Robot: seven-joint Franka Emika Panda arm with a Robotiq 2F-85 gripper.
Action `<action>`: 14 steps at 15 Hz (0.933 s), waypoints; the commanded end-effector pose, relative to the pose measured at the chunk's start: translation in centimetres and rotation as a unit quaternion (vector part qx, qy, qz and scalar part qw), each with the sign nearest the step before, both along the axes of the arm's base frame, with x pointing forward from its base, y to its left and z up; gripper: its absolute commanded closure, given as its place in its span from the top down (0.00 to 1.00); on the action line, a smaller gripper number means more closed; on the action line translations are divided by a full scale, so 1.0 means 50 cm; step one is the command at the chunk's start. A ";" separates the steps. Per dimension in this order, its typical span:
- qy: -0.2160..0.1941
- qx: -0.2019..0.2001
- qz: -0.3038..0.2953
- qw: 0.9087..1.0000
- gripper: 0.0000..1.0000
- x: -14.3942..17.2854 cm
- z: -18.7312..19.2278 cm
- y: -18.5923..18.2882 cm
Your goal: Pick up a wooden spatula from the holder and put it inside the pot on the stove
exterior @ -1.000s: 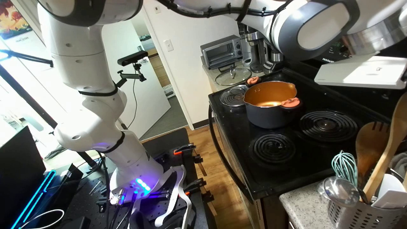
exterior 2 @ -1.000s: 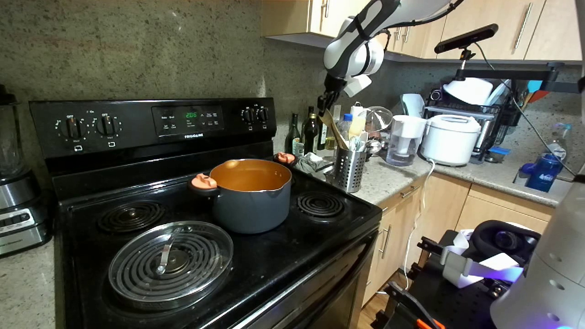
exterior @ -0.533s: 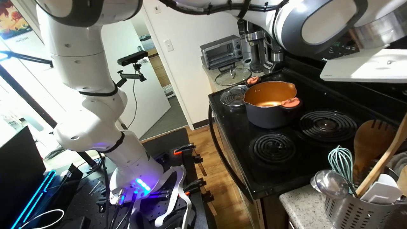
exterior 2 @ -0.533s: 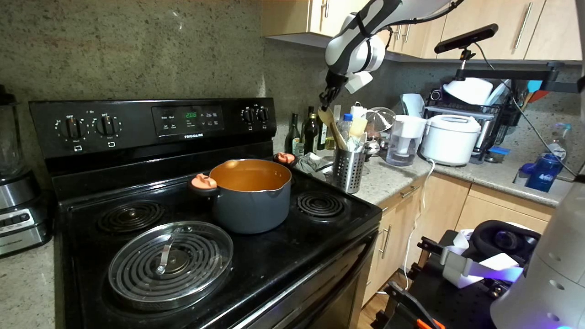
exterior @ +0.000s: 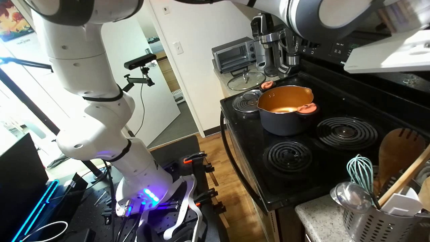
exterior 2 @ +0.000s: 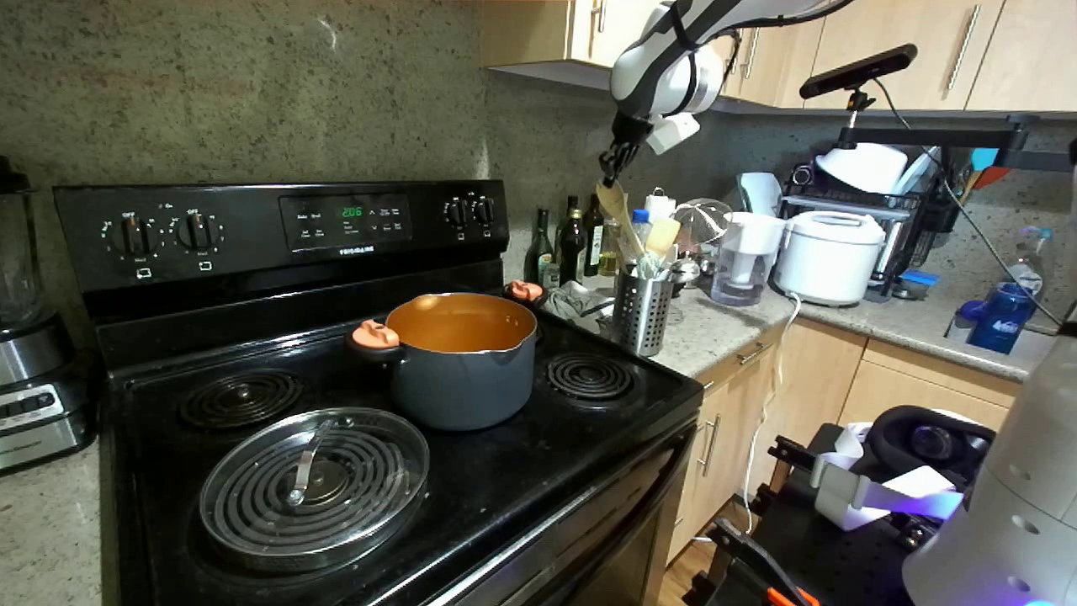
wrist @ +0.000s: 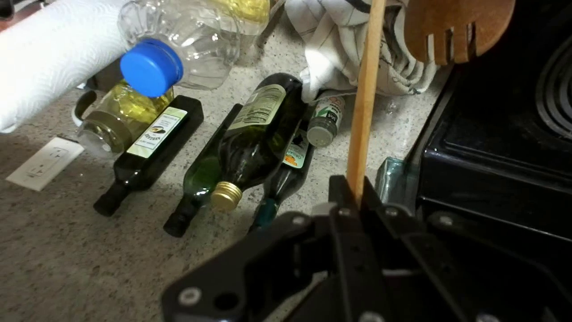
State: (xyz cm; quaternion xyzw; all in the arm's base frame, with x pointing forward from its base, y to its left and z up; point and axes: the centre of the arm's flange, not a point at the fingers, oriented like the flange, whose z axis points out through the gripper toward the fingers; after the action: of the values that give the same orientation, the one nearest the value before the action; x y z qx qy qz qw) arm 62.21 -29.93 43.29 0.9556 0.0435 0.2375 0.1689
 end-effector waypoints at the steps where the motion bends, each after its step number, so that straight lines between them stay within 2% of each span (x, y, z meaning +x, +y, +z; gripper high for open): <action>1: -0.001 0.001 -0.015 1.000 0.02 -0.044 0.086 -0.002; 7: -0.029 0.008 -0.012 0.999 0.02 -0.108 0.203 0.005; 14: -0.054 0.005 0.000 0.999 0.02 -0.160 0.269 0.033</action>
State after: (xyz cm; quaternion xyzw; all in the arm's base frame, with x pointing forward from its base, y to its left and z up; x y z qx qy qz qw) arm 56.46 -29.20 55.85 0.9421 0.0219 0.2860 0.1739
